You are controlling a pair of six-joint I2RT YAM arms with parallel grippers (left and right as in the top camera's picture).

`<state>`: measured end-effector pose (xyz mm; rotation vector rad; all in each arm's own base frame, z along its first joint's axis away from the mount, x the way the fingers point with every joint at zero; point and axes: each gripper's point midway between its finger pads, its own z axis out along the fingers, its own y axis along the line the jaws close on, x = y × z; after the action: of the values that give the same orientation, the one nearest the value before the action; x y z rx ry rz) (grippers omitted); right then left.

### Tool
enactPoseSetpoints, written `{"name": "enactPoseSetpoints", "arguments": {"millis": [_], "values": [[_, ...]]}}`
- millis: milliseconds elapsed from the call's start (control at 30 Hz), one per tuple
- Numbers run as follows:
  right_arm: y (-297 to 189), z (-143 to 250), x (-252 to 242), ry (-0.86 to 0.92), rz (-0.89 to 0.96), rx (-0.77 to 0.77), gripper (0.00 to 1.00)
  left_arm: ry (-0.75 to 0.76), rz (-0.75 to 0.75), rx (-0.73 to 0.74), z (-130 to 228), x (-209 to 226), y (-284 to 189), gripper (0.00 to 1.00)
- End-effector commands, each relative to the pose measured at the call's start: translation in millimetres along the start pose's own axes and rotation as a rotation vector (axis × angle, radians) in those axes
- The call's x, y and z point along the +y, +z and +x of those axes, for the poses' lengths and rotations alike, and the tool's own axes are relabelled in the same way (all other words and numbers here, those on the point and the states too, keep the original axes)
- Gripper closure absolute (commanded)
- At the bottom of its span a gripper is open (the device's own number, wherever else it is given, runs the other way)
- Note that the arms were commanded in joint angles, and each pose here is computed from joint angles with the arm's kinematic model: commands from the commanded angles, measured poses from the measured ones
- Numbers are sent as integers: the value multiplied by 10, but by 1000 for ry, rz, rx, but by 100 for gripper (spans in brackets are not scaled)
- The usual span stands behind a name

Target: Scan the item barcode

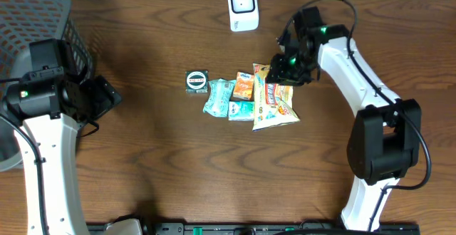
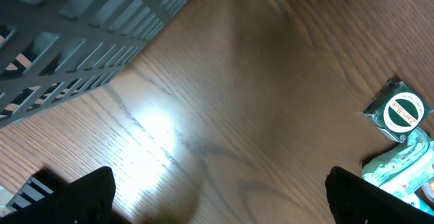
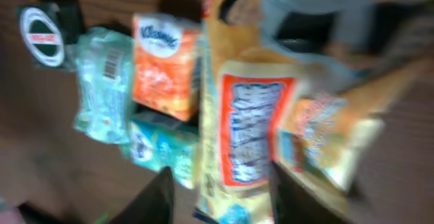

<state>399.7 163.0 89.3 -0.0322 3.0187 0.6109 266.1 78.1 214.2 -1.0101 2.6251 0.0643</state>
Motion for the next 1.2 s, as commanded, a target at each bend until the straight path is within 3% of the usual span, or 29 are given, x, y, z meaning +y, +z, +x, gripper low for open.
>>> {"name": "enactPoseSetpoints", "arguments": {"millis": [0,167,400,600,867,1067,1167], "values": [[-46,-40,-140,-17,129,-20,78,-9,-17,-5,-1,42,-3,3],[74,115,-117,-57,159,29,97,-9,-17,-5,-1,42,-3,2],[493,336,-168,-99,205,52,91,-9,-17,-5,-1,42,-3,2],[623,502,-525,-41,362,62,97,-9,-17,-5,-1,42,-3,3],[185,323,-474,-1,390,46,81,-9,-17,-5,-1,42,-3,2],[-50,146,-290,-25,375,-2,58,-9,-17,-5,-1,42,-3,3],[14,16,-280,-54,377,-53,58,-9,-17,-5,-1,42,-3,2]]}}
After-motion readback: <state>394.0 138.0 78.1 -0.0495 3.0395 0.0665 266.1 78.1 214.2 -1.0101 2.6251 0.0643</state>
